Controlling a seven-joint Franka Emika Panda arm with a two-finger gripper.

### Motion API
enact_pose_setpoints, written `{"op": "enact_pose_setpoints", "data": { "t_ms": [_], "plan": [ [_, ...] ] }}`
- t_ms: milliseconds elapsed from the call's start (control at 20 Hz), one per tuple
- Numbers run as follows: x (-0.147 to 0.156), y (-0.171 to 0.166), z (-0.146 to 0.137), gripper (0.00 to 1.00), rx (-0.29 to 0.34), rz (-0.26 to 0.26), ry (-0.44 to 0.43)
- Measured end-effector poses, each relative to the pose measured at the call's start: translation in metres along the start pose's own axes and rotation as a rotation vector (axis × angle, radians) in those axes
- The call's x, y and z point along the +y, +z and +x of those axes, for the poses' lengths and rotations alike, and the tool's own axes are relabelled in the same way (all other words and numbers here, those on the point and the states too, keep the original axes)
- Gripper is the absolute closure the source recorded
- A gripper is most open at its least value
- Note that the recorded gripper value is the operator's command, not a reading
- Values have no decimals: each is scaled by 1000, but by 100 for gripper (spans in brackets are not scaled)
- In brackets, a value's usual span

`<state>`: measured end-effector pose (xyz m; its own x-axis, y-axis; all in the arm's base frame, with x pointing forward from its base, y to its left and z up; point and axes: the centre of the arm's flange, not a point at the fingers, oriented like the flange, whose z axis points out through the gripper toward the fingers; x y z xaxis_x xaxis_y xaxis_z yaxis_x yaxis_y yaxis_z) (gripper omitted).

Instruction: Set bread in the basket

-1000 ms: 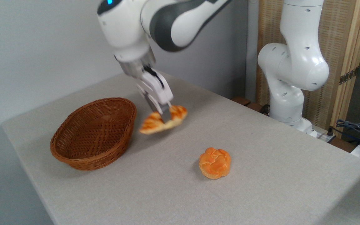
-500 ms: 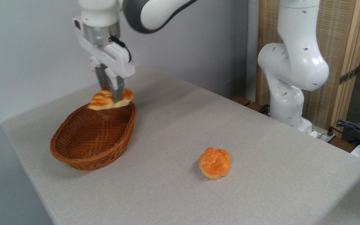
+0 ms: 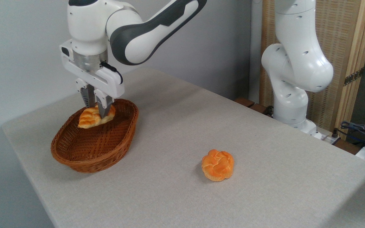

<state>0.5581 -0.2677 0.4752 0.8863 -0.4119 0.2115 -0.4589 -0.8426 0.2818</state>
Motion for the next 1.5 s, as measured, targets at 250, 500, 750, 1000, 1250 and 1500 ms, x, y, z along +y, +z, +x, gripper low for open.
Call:
{"op": "enact_pose_setpoints", "data": {
  "t_ms": [250, 500, 750, 1000, 1250, 1500],
  "plan": [
    [0, -1, 2, 0, 9, 1, 1],
    [-1, -3, 3, 0, 14, 2, 0],
    [-20, -53, 6, 0, 75, 113, 28],
    [-53, -102, -21, 0, -21, 267, 89],
    [-102, -121, -51, 0, -189, 245, 296],
    [-134, -128, -66, 0, -248, 211, 409]
  ]
}}
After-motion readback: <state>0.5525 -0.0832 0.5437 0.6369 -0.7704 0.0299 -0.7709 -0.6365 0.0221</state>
